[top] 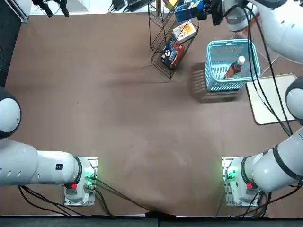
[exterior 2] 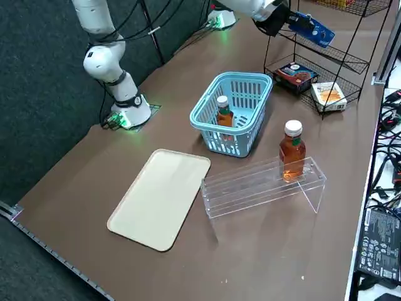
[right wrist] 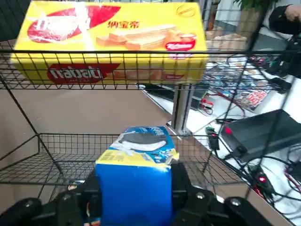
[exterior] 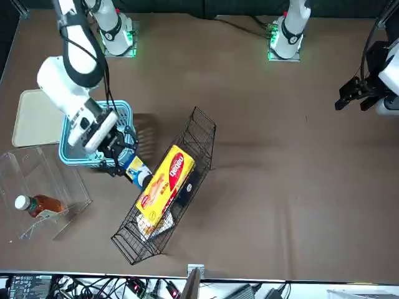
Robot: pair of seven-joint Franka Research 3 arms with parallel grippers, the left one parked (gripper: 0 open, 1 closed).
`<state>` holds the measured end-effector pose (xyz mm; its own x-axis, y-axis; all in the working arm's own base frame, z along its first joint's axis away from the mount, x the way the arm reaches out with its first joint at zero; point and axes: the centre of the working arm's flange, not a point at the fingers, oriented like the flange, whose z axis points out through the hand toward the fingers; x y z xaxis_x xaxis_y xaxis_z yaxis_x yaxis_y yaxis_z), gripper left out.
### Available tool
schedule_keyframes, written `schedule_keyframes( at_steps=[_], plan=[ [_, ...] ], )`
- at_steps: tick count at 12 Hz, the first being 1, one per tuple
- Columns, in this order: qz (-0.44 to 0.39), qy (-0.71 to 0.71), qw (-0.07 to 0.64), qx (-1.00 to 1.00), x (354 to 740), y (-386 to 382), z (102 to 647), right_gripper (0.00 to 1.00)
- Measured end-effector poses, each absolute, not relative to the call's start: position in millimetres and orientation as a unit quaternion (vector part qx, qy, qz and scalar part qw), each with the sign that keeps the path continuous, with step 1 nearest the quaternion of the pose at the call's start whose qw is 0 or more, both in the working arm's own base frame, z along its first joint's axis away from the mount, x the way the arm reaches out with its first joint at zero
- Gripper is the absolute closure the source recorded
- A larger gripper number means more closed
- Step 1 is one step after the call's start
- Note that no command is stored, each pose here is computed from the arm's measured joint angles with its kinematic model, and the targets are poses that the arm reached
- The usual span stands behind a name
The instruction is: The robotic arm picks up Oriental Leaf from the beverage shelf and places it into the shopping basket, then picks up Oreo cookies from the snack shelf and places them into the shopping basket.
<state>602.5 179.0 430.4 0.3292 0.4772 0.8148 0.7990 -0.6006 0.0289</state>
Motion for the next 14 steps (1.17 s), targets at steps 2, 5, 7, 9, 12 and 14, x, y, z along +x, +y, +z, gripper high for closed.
schedule_keyframes(
  at_steps=[2,5,7,9,12,14],
  plan=[
    [-0.421,-0.397,0.191,-0.793,593,166,440,0.37],
    [-0.426,-0.395,0.192,-0.791,581,156,452,0.38],
    [-0.427,-0.395,0.195,-0.790,572,148,457,0.38],
    [-0.427,-0.399,0.199,-0.786,564,135,463,0.38],
    [-0.421,-0.412,0.209,-0.780,556,105,474,0.39],
    [-0.400,-0.427,0.219,-0.781,552,75,478,0.39]
  ],
)
